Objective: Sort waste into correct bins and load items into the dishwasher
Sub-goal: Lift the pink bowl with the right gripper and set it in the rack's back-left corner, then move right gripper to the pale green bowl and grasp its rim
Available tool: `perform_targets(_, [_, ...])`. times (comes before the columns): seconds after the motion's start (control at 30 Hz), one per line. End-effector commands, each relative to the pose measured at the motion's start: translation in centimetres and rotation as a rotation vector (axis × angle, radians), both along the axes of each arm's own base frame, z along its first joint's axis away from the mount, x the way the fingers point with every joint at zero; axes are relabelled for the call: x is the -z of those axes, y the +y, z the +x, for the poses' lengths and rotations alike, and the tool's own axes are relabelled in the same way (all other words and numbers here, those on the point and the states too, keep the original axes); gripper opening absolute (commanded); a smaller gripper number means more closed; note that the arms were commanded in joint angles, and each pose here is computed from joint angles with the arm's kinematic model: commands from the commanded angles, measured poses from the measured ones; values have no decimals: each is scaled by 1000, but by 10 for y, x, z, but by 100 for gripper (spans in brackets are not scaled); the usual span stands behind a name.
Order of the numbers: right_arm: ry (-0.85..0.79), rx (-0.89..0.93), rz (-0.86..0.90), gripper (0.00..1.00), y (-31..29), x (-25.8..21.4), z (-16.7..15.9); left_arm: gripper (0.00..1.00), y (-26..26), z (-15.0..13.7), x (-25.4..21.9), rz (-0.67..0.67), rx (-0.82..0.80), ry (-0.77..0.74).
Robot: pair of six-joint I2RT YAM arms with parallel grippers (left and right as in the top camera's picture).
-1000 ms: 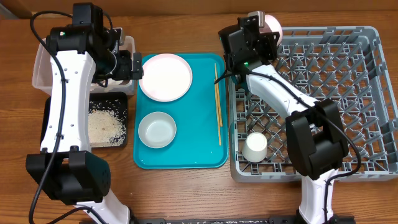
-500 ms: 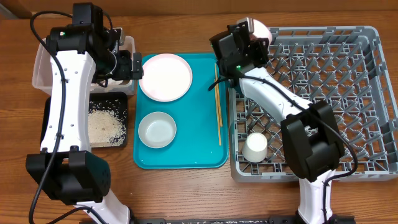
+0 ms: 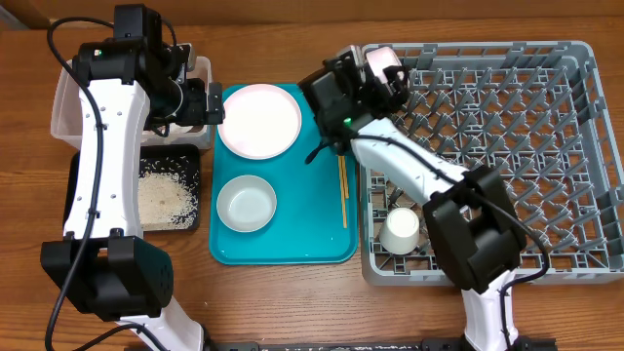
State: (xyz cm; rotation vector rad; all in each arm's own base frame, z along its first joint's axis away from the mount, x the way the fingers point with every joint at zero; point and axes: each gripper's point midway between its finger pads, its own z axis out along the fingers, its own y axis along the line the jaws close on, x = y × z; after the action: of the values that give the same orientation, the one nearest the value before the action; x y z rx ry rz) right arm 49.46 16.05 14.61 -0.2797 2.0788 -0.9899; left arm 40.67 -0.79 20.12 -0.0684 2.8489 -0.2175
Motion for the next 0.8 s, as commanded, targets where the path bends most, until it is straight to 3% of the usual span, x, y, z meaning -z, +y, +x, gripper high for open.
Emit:
perform_targets(0.0, [-54, -9, 49, 100, 13, -16, -3, 100, 1, 3, -4, 4, -10, -12])
perform_targets(0.17, [-196, 27, 241, 100, 20, -57, -16, 100, 1, 3, -4, 4, -10, -12])
perform_targets(0.3, [-168, -62, 477, 100, 42, -81, -30, 100, 1, 3, -4, 4, -10, -12])
perform_targets(0.5, [131, -259, 937, 100, 105, -84, -79, 100, 0, 3, -4, 4, -8, -12])
perform_targets(0.77, [555, -415, 1217, 100, 167, -59, -142, 100, 1, 3, -4, 4, -10, -12])
